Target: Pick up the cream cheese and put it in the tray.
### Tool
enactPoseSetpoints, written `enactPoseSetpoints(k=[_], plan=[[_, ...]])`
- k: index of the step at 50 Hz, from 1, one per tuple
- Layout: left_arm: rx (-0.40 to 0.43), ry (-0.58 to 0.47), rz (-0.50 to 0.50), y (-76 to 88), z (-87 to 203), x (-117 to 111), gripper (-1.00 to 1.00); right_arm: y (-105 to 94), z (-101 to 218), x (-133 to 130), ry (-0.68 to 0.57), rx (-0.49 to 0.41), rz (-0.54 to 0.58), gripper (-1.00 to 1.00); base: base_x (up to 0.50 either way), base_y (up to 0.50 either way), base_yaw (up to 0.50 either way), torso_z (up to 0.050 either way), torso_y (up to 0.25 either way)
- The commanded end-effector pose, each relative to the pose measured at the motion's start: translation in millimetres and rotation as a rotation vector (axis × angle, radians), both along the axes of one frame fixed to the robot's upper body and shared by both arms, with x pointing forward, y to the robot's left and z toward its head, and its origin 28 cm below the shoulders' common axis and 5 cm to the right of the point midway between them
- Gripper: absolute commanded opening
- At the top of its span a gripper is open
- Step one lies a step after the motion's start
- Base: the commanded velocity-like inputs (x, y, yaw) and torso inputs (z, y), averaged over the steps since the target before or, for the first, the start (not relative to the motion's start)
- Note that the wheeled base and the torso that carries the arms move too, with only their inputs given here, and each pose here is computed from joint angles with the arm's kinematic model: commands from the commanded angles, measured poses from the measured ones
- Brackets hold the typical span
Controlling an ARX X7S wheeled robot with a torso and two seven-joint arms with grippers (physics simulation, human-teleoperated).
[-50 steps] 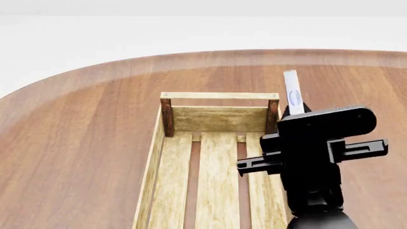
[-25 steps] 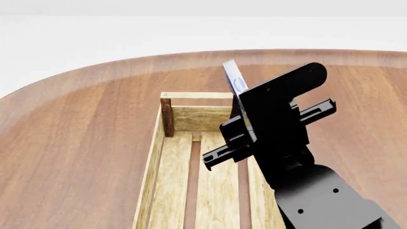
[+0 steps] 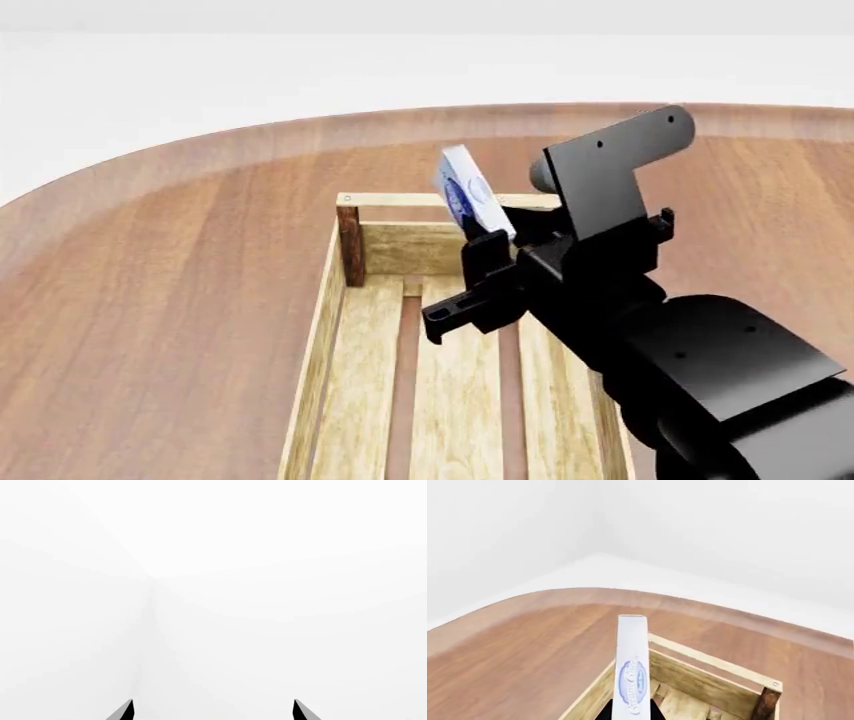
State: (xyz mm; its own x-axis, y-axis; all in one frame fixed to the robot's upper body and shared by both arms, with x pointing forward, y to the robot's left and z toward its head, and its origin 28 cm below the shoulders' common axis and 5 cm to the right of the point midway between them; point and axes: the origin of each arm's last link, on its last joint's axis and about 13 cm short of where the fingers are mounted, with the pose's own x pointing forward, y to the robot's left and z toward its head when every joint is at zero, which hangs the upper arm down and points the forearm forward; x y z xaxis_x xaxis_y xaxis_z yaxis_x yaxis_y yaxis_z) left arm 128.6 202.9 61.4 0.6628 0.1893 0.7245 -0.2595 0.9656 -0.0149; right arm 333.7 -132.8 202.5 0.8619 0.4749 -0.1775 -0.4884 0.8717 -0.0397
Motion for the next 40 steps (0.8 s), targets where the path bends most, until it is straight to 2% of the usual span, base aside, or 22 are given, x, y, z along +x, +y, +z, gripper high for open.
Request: enactPoseSetpoints(k=[1, 21, 40], plan=[[0.005, -0.003, 0.005, -0.9, 0, 0, 1.0, -5.5, 2, 3, 0.053, 0.051, 0.026, -1.0, 0.0, 0.0, 0.0, 0.0, 0.0], [0.009, -0.012, 0.019, -0.9, -1, -1, 1.0, 7.6, -2, -5, 0.045, -0.048, 0.053, -1.0, 0.0, 0.0, 0.0, 0.001, 0.0], [0.012, -0.011, 0.02, -1.1, -1, -1, 1.0, 8.6, -3, -6, 0.041, -0.062, 0.057, -1.0, 0.0, 0.0, 0.0, 0.0, 0.001]])
